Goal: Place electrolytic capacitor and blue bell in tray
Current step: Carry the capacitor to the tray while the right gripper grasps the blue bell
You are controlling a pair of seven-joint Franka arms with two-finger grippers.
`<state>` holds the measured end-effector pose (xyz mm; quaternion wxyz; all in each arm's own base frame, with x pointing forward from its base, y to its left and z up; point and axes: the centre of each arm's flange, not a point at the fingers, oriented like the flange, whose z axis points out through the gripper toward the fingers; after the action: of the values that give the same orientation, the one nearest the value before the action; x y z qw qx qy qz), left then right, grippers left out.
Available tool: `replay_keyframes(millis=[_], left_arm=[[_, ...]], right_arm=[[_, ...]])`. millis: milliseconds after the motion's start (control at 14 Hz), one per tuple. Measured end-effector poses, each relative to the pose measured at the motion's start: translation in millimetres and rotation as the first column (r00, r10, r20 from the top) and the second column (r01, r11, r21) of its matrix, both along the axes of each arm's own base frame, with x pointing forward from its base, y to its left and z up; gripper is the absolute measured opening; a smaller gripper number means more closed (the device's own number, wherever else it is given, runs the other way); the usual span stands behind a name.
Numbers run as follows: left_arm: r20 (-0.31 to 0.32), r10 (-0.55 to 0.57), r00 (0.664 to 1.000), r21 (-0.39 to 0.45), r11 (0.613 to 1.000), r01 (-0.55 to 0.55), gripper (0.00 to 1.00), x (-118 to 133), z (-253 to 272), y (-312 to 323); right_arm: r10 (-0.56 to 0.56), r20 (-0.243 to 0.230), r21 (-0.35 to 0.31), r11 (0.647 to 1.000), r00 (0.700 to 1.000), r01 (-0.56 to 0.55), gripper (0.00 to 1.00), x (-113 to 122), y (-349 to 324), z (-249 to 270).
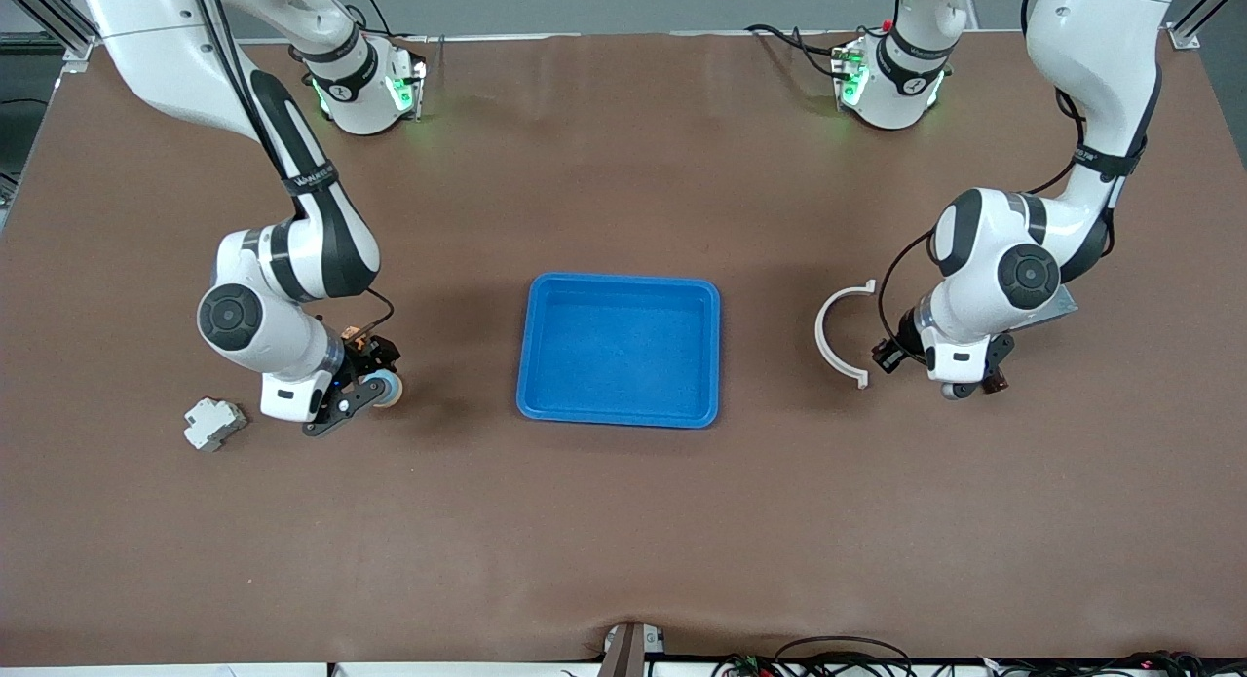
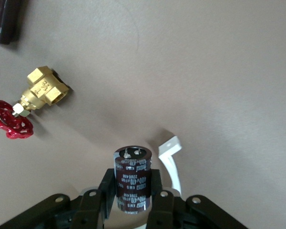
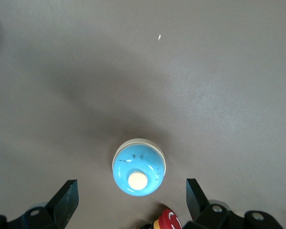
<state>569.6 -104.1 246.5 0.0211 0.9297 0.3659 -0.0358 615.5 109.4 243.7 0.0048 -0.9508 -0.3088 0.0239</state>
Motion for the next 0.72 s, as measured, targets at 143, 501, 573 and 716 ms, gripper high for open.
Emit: replay_keyframes(millis=[143, 501, 573, 716], left_arm=[[-0.002, 0.004, 1.000, 0.000, 1.000, -0.004, 0.34, 5.4, 8.0, -4.1], [-0.001, 0.088, 0.996, 0.005, 0.996, -0.088, 0.34, 7.4, 30.8, -66.6], [-0.006, 0.113, 0.994, 0.007, 0.994, -0.113, 0.34, 5.2, 36.7, -85.9], [-0.009, 0.169, 0.986, 0.011, 0.986, -0.169, 0.34, -1.0, 50.1, -128.5]], right_arm=[[0.036, -0.007, -0.010, 0.999, 0.999, -0.036, 1.00, -0.7, -0.4, -9.8], [0.076, -0.015, -0.010, 0.997, 0.997, -0.077, 1.00, -3.8, -0.9, -27.7], [0.084, -0.009, -0.009, 0.996, 0.996, -0.084, 1.00, -5.3, -1.2, -32.2], [0.095, -0.009, -0.008, 0.995, 0.995, -0.095, 1.00, -8.5, -1.8, -42.3]])
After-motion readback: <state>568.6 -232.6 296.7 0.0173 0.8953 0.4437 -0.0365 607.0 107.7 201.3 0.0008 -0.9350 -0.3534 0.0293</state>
